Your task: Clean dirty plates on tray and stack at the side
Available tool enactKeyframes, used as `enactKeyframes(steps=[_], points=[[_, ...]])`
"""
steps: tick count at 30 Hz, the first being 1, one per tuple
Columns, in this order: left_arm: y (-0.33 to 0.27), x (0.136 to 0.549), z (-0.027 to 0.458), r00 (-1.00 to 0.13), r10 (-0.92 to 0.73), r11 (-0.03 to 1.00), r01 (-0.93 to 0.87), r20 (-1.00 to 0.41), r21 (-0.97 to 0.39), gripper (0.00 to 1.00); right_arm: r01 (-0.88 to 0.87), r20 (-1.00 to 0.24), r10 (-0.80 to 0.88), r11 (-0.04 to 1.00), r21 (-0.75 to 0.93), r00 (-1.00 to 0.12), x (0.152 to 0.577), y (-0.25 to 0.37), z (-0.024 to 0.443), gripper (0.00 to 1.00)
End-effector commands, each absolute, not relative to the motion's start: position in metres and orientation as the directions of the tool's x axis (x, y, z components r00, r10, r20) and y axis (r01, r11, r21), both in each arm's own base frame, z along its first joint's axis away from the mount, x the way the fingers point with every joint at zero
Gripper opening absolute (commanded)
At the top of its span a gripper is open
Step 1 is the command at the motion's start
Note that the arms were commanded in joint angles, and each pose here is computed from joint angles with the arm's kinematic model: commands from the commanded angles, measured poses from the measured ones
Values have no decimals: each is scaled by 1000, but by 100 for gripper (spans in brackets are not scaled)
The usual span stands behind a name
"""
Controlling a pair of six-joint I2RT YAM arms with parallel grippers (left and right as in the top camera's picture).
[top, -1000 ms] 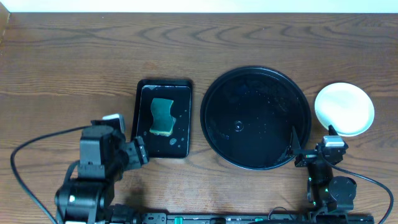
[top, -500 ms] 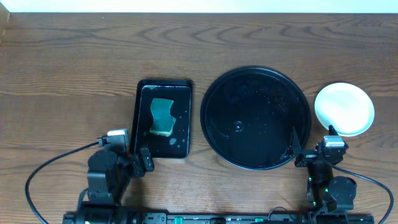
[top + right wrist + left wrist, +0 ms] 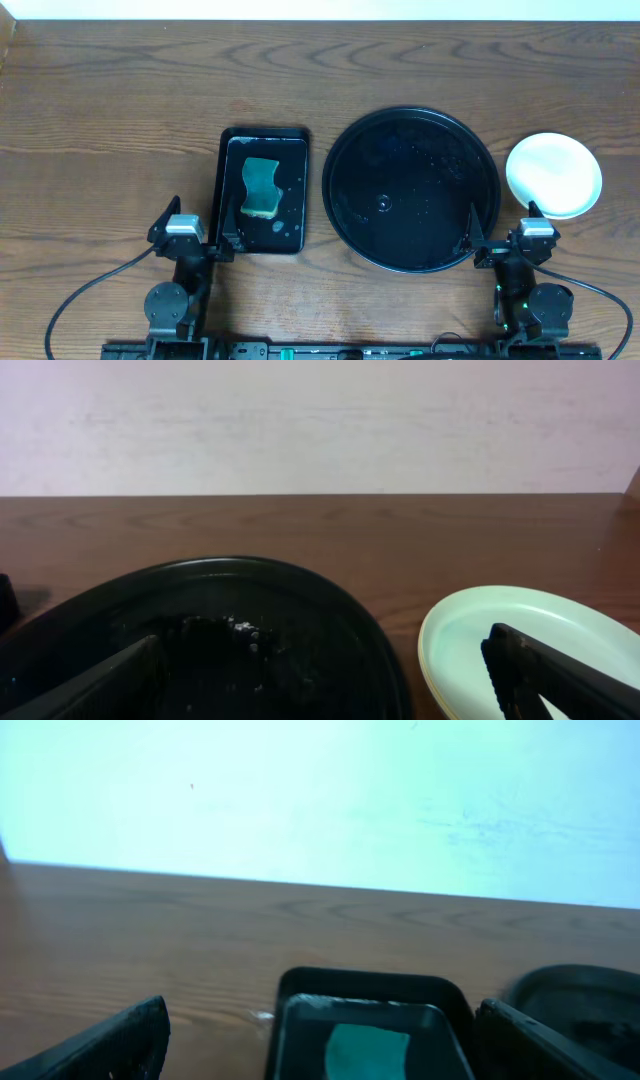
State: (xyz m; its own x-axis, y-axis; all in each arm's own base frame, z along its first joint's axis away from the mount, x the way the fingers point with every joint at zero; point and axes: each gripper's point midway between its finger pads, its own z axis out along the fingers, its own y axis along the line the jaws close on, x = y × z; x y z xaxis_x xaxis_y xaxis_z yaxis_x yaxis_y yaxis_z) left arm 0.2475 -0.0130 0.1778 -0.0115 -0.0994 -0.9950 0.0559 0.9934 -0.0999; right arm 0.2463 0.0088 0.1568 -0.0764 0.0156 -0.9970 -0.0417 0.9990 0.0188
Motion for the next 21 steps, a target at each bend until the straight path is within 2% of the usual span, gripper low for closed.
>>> enactKeyframes(steps=[1, 4, 5, 21], points=[[-14, 246, 175, 4, 3, 998, 65, -1000, 3, 97, -43, -997, 4, 999, 7, -75, 246, 10, 157, 99], [-14, 244, 141, -135, 15, 998, 66, -991, 6, 98, -43, -997, 4, 999, 7, -75, 246, 10, 157, 99], [-14, 244, 138, -148, 12, 998, 65, -989, 3, 97, -43, -997, 4, 999, 7, -75, 246, 10, 157, 99], [-13, 244, 138, -147, 13, 998, 65, -989, 3, 98, -43, -997, 4, 999, 7, -75, 246, 10, 157, 99]])
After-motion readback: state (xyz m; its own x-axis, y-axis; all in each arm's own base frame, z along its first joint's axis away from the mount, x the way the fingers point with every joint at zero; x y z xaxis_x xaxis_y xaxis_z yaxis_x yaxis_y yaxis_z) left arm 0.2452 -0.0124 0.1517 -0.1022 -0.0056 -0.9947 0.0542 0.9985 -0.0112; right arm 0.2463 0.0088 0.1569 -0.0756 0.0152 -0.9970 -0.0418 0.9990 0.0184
